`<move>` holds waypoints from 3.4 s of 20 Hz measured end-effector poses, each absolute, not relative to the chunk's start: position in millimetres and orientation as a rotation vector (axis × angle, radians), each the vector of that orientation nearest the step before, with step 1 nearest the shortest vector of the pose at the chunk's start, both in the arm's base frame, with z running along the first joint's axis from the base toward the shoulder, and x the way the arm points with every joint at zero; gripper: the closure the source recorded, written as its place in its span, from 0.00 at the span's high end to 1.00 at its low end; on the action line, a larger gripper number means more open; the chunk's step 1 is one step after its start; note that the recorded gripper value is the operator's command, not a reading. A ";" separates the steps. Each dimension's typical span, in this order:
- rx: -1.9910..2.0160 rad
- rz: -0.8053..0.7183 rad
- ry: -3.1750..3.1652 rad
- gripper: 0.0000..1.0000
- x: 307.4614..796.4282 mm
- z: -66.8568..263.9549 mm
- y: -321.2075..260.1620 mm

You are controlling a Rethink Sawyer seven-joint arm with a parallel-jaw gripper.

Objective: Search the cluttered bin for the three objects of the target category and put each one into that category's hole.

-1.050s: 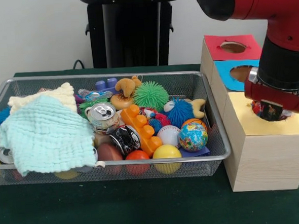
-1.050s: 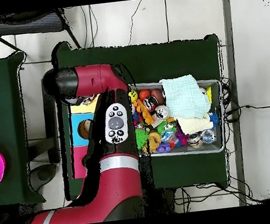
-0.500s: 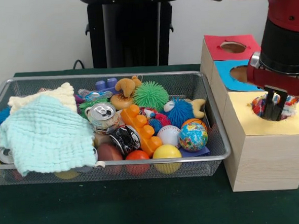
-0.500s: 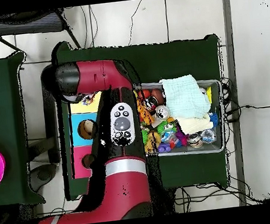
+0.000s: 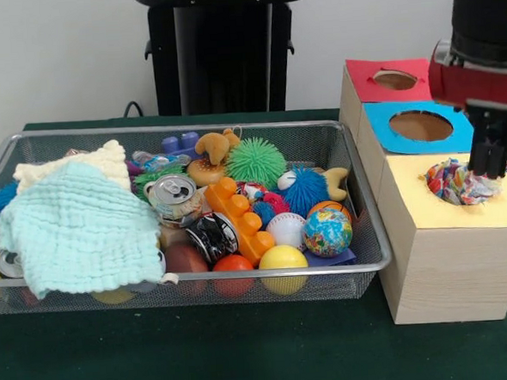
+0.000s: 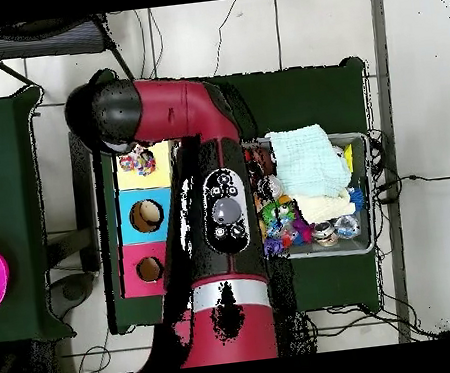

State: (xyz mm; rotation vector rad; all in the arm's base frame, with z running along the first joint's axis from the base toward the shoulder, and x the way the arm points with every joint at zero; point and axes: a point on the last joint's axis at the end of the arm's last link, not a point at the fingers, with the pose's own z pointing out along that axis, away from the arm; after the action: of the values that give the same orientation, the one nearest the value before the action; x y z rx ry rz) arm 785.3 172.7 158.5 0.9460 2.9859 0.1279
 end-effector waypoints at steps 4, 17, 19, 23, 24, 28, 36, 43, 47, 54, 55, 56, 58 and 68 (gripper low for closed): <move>0.941 0.158 2.952 0.00 791.1 185.9 174.5; 0.927 0.177 2.926 0.00 791.6 212.9 178.0; 0.929 0.173 2.933 0.00 789.9 209.1 178.5; 0.940 0.161 2.958 0.00 783.5 194.1 178.4; 0.943 0.157 2.965 0.00 781.6 190.1 178.3; 0.958 0.134 3.000 0.00 770.5 164.6 177.9; 0.956 0.114 3.004 0.00 766.3 128.3 178.1; 0.946 0.104 3.000 0.00 763.0 106.4 180.8; 0.942 0.095 3.013 0.00 759.4 97.7 183.3; 0.939 0.081 3.038 0.00 749.2 88.9 188.2; 0.941 0.078 3.042 0.00 746.9 87.8 188.0; 0.944 0.076 3.047 0.00 744.6 86.8 187.8; 0.951 0.068 3.060 0.00 737.4 85.2 187.1; 0.973 0.058 3.084 0.00 712.2 104.5 184.8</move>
State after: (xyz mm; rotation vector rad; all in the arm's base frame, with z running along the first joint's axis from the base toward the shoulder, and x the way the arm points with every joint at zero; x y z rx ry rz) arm 712.2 184.8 104.5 0.9728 3.0836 0.0581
